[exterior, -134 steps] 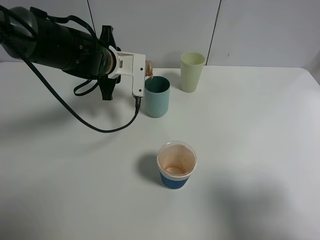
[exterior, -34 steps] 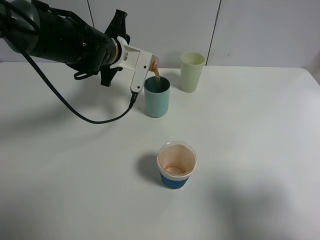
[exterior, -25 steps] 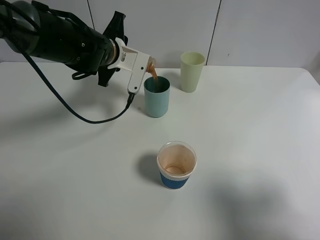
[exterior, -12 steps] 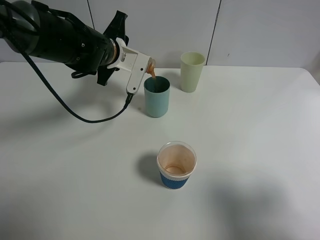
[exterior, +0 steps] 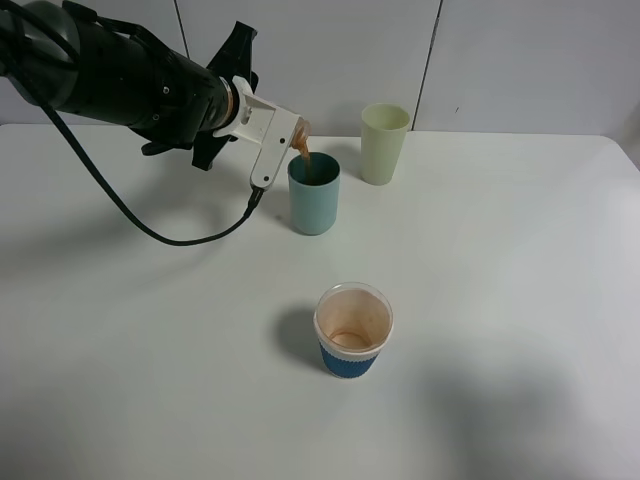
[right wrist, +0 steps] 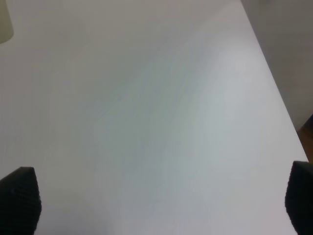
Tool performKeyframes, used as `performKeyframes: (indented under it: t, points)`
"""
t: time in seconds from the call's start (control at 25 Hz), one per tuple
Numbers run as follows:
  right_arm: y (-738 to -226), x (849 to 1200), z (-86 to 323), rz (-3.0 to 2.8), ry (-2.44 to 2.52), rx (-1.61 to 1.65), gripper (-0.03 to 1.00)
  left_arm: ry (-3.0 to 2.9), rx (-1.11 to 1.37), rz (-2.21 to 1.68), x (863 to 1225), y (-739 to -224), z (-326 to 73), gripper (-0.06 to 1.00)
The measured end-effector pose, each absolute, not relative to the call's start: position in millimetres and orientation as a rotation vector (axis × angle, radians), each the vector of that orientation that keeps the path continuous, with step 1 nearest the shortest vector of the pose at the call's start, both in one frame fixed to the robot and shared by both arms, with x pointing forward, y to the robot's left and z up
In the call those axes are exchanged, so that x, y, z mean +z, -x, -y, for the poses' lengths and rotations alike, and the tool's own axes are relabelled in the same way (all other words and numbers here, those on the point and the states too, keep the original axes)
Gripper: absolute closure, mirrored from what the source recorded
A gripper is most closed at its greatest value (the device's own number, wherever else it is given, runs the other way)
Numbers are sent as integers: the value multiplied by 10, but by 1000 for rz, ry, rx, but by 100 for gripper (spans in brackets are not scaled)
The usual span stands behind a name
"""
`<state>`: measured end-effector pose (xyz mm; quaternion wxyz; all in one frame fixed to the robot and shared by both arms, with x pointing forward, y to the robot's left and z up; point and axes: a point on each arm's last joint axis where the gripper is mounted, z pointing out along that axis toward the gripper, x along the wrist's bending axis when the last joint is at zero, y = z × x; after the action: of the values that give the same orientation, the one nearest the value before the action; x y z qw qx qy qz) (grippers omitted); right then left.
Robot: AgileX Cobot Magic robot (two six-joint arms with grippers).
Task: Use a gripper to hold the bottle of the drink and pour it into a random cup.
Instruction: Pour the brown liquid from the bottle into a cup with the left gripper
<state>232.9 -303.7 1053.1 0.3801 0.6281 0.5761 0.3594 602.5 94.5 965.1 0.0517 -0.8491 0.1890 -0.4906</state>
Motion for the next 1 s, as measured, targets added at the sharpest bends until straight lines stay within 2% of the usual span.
performKeyframes:
  t: [1.0]
  points:
    - [-2329,10531,3037,-1471,-1604,918,-3,2572,-1514,-575,9691,-6035,-911,61]
